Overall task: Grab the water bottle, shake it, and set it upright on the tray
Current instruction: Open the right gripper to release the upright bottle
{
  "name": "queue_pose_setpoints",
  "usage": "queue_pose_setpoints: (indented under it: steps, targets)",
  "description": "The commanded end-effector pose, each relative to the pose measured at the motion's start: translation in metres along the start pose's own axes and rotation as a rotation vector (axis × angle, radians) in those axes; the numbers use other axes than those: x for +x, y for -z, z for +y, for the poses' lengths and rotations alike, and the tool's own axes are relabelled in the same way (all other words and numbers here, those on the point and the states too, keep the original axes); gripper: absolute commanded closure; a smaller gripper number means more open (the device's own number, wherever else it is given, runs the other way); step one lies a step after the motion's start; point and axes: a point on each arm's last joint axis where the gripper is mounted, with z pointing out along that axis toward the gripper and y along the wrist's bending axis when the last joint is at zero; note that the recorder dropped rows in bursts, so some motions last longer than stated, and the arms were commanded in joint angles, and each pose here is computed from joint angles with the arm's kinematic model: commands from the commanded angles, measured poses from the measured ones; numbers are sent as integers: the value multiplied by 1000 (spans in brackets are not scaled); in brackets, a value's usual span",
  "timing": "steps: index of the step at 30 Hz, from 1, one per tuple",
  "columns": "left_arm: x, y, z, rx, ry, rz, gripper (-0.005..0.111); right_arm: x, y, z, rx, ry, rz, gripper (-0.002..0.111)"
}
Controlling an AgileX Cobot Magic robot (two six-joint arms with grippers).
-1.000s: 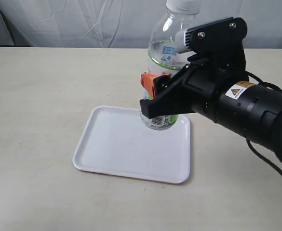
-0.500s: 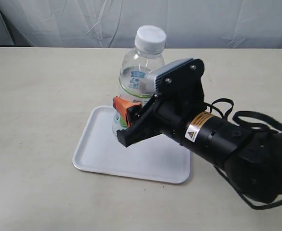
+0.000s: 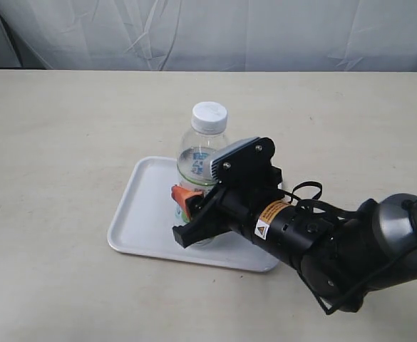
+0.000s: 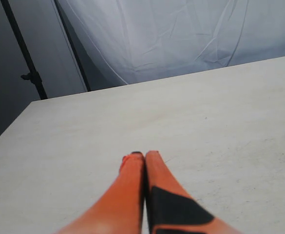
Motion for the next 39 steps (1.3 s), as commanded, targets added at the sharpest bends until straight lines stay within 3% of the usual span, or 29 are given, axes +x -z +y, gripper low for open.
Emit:
queue_pose_setpoints:
  steps: [1,7,9,14,18,27,39]
  targets:
    - [1,0,0,1,7,1,106,-1,0,-1,5,53,-4,109]
    - [1,0,0,1,7,1,106,0,0,-1,0,105,9,106]
    - [1,0,0,1,7,1,106,0,0,-1,0,105,11,96]
    - [1,0,0,1,7,1,106,0,0,-3,21,88,13,52]
    - [1,0,0,1,7,1,106,0,0,-4,31,80,13,30]
    - [1,0,0,1,7,1,106,-4,2,-3,29,78,0,26]
    - [1,0,0,1,7,1,106,-45,21,-1,25,99,-127,26]
